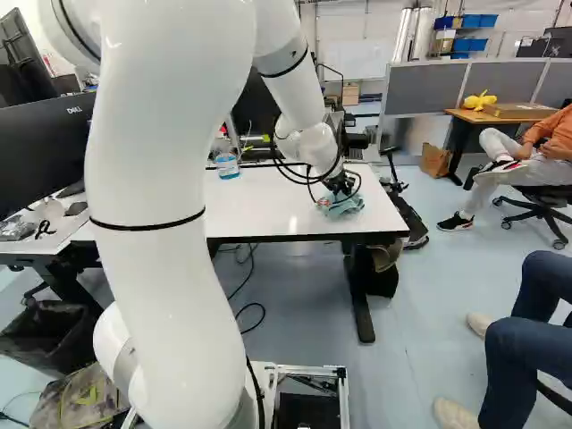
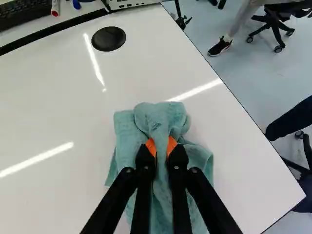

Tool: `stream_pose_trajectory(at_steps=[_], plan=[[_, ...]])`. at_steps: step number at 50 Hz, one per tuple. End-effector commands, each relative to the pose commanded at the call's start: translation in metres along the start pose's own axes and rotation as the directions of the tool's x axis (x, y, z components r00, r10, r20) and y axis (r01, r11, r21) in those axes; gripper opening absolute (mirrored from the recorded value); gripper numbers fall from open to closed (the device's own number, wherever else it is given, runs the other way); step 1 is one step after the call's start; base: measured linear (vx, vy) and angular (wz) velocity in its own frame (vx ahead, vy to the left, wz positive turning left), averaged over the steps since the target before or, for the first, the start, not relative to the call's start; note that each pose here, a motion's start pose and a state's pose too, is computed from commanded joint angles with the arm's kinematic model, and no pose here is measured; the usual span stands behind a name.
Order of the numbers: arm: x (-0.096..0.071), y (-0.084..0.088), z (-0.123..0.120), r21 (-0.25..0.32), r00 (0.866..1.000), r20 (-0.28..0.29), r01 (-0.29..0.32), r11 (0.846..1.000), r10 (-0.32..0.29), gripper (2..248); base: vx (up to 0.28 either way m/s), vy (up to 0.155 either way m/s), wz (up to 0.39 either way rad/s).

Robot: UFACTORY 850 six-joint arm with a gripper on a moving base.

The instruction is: Clean the table with the green towel

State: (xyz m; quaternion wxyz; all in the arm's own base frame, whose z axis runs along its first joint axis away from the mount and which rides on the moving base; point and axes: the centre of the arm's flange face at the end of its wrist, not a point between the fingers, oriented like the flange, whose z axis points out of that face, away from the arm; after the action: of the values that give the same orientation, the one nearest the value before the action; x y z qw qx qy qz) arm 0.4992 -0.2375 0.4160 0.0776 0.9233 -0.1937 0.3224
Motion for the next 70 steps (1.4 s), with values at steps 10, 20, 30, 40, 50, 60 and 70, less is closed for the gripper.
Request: stream_pose_trajectory(at_steps=[10, 20, 30, 40, 50, 60, 70], plan=[[-0.002, 0.0, 0.0, 0.0, 1.0, 0.026, 0.0, 1.0, 0.0, 43, 0.0, 0.0, 0.0], [-0.002, 0.0, 0.0, 0.0, 1.0, 0.026, 0.0, 1.0, 0.0, 43, 0.0, 0.0, 0.0], [-0.002, 0.0, 0.0, 0.0, 1.0, 0.026, 0.0, 1.0, 0.0, 43, 0.0, 0.0, 0.0], [-0.001, -0.001, 0.001, 0.001, 1.0, 0.025, 0.001, 1.0, -0.001, 43, 0.0, 0.0, 0.0], [0.009, -0.005, 0.01, 0.005, 1.0, 0.018, 0.007, 1.0, -0.007, 43, 0.0, 0.0, 0.0], [0.021, -0.001, 0.021, 0.001, 1.0, 0.008, 0.002, 1.0, -0.002, 43, 0.0, 0.0, 0.0], [0.026, 0.014, 0.026, -0.014, 1.0, 0.004, -0.017, 1.0, 0.017, 43, 0.0, 0.0, 0.0]])
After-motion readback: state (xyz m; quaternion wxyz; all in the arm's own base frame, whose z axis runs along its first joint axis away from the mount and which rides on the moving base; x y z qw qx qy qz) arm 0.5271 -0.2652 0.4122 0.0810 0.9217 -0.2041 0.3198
